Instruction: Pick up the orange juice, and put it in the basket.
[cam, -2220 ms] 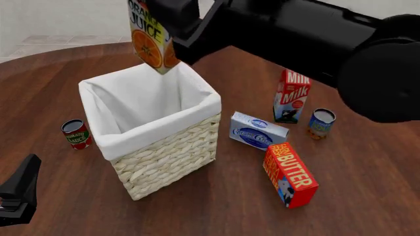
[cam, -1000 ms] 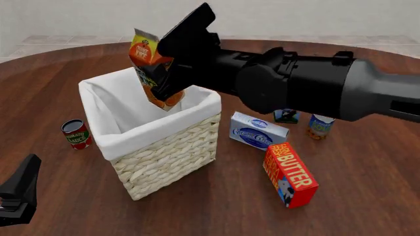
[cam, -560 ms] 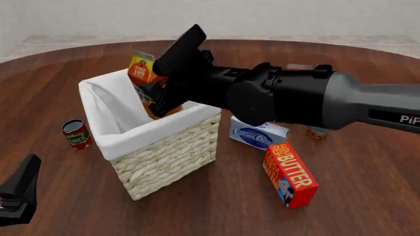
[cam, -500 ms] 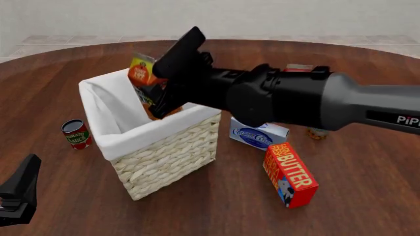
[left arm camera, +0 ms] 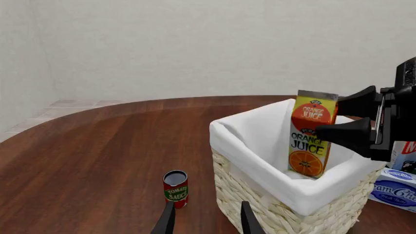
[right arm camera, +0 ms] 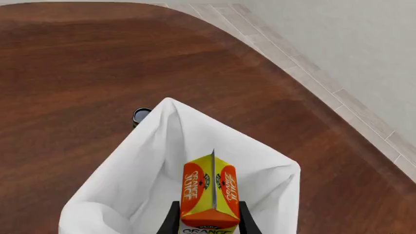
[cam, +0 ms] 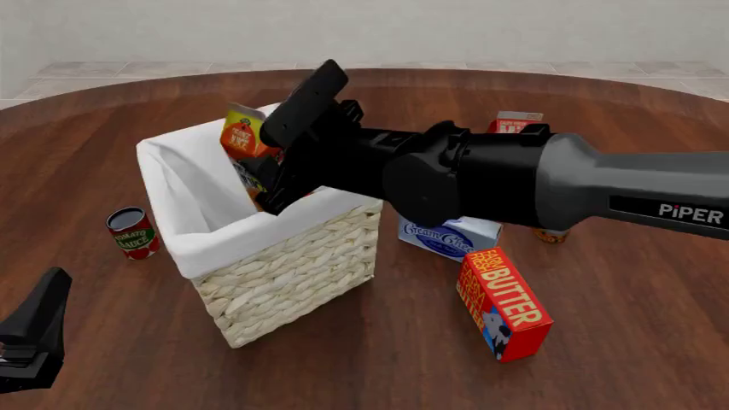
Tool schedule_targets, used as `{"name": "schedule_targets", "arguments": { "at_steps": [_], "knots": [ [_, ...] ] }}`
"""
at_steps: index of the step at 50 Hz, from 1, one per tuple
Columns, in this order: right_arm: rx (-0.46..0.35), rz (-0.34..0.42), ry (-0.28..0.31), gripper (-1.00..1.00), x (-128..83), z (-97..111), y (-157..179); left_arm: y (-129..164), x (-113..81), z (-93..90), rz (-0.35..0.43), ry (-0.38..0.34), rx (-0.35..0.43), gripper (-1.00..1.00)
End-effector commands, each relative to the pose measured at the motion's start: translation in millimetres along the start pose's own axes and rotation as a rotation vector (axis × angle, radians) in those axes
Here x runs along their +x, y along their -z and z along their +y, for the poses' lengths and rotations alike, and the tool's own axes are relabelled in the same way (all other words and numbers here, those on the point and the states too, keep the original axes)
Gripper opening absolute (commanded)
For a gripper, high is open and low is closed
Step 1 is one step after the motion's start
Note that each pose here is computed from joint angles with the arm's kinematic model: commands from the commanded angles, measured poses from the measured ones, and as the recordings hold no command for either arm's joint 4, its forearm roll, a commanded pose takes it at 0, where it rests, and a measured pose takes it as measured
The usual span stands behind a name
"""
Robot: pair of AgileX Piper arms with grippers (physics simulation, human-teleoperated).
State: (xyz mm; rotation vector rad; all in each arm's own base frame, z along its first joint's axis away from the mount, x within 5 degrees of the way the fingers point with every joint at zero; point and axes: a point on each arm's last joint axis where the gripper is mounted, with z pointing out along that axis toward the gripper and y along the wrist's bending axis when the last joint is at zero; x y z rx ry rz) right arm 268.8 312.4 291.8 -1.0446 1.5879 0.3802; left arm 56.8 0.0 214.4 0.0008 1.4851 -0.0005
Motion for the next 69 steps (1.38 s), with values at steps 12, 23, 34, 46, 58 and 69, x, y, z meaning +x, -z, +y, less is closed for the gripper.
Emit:
{"name": "schedule_targets", "arguments": {
  "at_steps": [12,23,34,46,58,69],
  "knots": [
    [-0.018,0.036,-0.009,1.00,11,7,-3,0,0.0,0.0,0.000,0.000,0.000,1.00],
    [-0.018,0.032,-0.006,1.00,10,7,-1,0,0.0,0.0,0.000,0.000,0.000,1.00],
    [-0.019,0.018,-0.002,1.00,4,7,5,0,0.0,0.0,0.000,0.000,0.000,1.00],
    [-0.019,-0.028,0.017,1.00,-14,7,21,0,0.0,0.0,0.000,0.000,0.000,1.00],
    [-0.015,-0.079,0.040,1.00,-33,6,42,0,0.0,0.0,0.000,0.000,0.000,1.00],
    [-0.006,-0.147,0.063,1.00,-54,4,71,0,0.0,0.0,0.000,-0.001,0.000,1.00]
  ]
}}
